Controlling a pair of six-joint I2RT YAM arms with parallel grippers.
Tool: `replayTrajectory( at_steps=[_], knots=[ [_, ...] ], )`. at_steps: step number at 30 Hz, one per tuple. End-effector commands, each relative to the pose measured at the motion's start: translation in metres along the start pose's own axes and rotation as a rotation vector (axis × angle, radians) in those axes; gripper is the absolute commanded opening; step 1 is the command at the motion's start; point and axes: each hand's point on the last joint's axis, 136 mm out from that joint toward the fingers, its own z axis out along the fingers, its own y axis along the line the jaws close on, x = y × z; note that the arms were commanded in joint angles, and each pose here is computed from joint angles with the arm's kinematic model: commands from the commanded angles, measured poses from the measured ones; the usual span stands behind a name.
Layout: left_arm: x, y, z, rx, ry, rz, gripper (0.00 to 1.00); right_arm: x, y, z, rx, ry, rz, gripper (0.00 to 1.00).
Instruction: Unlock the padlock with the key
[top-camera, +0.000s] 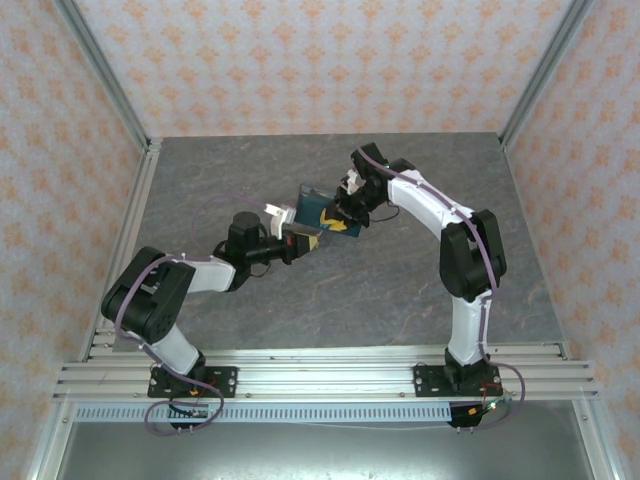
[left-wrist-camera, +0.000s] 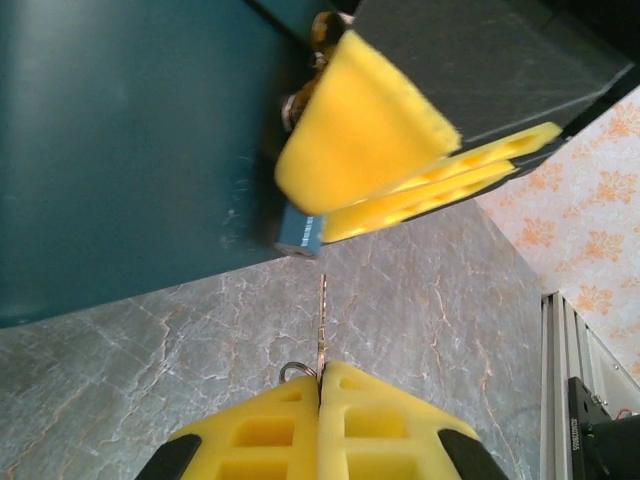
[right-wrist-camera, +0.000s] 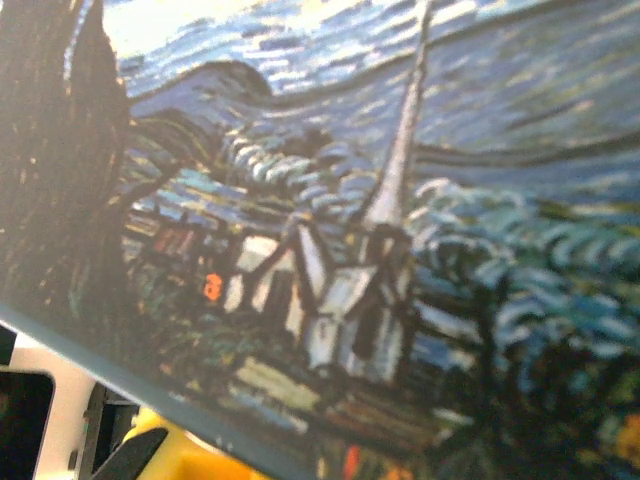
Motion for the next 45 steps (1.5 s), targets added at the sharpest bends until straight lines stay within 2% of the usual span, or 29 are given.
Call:
replayTrajectory(
  at_steps=[1, 24, 45],
  knots=[
    [-0.006, -0.002, -0.003, 0.036, -0.019, 0.007, 0.00, 0.006, 0.011, -0.009, -0.044, 0.006, -0.041, 0.00],
    [-0.014, -0.004, 0.005, 0.088, 0.005, 0.000, 0.00, 0.008, 0.008, -0.006, -0.045, 0.021, -0.034, 0.00],
    [-0.017, -0.001, 0.007, 0.080, -0.005, -0.003, 0.00, 0.011, 0.008, -0.006, -0.051, 0.033, -0.030, 0.00]
  ],
)
